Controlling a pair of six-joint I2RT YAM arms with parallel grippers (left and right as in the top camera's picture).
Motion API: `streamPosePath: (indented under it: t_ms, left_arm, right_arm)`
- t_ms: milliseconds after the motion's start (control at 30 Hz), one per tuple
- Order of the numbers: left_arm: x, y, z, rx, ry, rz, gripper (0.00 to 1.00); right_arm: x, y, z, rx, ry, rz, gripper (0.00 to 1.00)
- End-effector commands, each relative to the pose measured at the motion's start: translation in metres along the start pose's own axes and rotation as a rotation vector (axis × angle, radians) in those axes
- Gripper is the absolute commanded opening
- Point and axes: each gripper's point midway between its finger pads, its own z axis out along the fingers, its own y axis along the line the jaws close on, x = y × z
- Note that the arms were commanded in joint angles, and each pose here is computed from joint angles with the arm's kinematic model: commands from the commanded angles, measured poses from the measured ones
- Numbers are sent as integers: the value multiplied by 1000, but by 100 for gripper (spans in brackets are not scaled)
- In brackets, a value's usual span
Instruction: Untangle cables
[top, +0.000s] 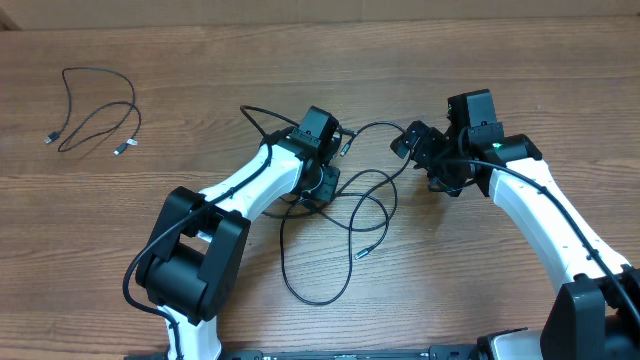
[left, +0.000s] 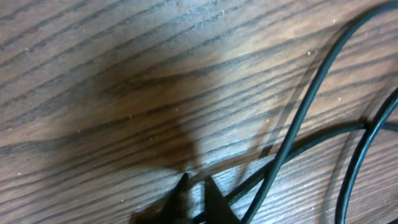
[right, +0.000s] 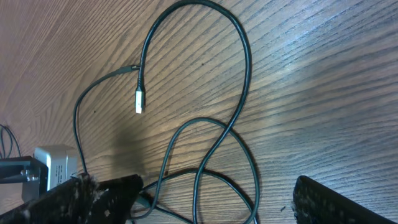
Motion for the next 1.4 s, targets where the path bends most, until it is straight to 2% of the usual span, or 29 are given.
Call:
streamPosePath:
  t_ms: [0, 300, 500, 667, 867, 967, 1067, 1233, 1367]
  left_arm:
    - [-14, -1, -9, 2, -24, 0, 4]
    - [-2, -6, -24, 47, 69, 6, 6]
    - [30, -6, -27, 71, 204, -22, 4]
    - [70, -16, -40, 124, 376, -57, 5]
    - [101, -13, -54, 91, 520, -128, 5]
    - [100, -14, -53, 77, 514, -185, 5]
    - [83, -18, -45, 84, 442, -208, 5]
    - [53, -28, -33, 117, 306, -180, 8]
    - [41, -38, -28, 131, 251, -147, 8]
  right_arm:
    - [-3, 3, -6, -9, -24, -7, 100]
    - [-3, 3, -6, -10, -24, -7, 100]
    - [-4, 5, -6, -16, -26, -3, 100]
    - [-11, 13, -7, -54, -52, -16, 100]
    - [-20, 24, -14, -166, -30, 13, 100]
    - [-37, 8, -19, -159, -52, 126, 100]
    - [-53, -22, -27, -119, -69, 225, 100]
    - [-61, -73, -39, -37, -61, 371, 100]
    - [-62, -99, -46, 22, -66, 439, 100]
